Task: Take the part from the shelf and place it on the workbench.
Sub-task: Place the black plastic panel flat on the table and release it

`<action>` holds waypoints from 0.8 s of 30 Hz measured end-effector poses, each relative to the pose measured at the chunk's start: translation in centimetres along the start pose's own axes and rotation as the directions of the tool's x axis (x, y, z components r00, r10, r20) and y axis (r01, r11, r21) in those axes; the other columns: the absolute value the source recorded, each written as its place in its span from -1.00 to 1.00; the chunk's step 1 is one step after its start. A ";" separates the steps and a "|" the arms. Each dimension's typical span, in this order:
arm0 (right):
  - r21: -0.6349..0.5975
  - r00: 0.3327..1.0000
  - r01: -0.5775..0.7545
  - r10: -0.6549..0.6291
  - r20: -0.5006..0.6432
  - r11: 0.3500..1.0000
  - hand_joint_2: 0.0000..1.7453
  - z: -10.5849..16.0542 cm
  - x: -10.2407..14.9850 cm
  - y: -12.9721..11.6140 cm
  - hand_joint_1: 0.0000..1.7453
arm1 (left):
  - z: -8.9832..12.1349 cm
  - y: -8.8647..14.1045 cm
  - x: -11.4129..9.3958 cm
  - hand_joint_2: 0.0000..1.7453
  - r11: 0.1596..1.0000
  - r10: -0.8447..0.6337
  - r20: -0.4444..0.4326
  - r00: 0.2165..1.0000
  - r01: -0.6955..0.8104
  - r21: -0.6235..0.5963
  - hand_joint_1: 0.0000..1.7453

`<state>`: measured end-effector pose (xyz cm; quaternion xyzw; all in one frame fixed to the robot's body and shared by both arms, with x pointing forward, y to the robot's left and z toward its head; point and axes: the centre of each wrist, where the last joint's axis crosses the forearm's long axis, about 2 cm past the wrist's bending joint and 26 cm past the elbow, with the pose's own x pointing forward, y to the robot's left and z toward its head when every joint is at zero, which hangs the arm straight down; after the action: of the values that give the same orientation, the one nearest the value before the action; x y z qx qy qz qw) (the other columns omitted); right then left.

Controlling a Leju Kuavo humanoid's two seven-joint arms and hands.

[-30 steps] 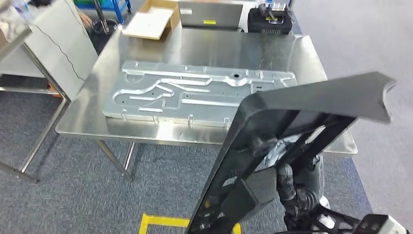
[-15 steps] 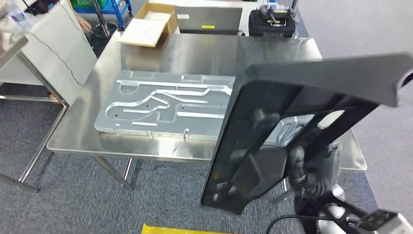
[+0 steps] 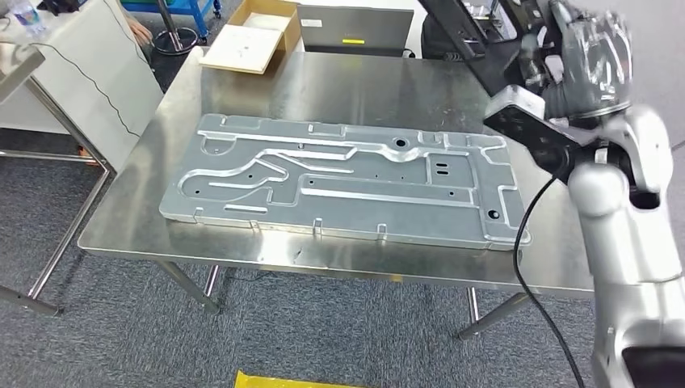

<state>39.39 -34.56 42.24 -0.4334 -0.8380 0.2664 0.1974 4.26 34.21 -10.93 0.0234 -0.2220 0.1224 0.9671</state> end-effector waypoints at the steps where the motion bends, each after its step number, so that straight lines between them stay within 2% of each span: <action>1: 0.039 0.998 -0.061 0.061 -0.002 0.997 1.00 -1.0 -0.2 0.2 1.00 | 0.0 0.0 0.1 1.00 1.000 -0.005 0.002 1.000 0.005 -0.004 -1.00; 5: 0.276 0.965 -0.261 0.261 0.036 0.925 1.00 -3.9 -0.3 3.5 1.00 | -0.1 -0.1 0.3 1.00 0.999 -0.021 0.017 1.000 0.021 -0.026 -1.00; 9: 0.437 0.943 -0.329 0.318 0.101 0.837 1.00 -5.0 0.9 7.9 1.00 | -0.2 -0.2 0.6 1.00 0.998 -0.028 0.040 0.999 0.030 -0.049 -1.00; 14: 0.620 0.930 -0.364 0.303 0.207 0.695 1.00 -4.1 4.3 14.4 1.00 | -0.3 -0.3 1.0 1.00 0.995 -0.043 0.075 0.996 0.050 -0.090 -1.00; 18: 0.701 0.936 -0.352 0.229 0.267 0.620 1.00 -2.1 7.8 19.1 1.00 | -0.5 -0.6 1.5 1.00 0.992 -0.051 0.096 0.994 0.062 -0.110 -1.00; 24: 0.738 0.928 -0.366 0.164 0.334 0.567 1.00 -0.2 12.4 22.7 1.00 | -0.5 -0.9 1.6 1.00 0.988 -0.065 0.111 0.992 0.079 -0.129 -1.00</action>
<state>46.90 -13.24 29.62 -0.3894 -0.5753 0.6823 0.2277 6.10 33.79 -10.71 -0.0267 -0.2801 0.0710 0.9570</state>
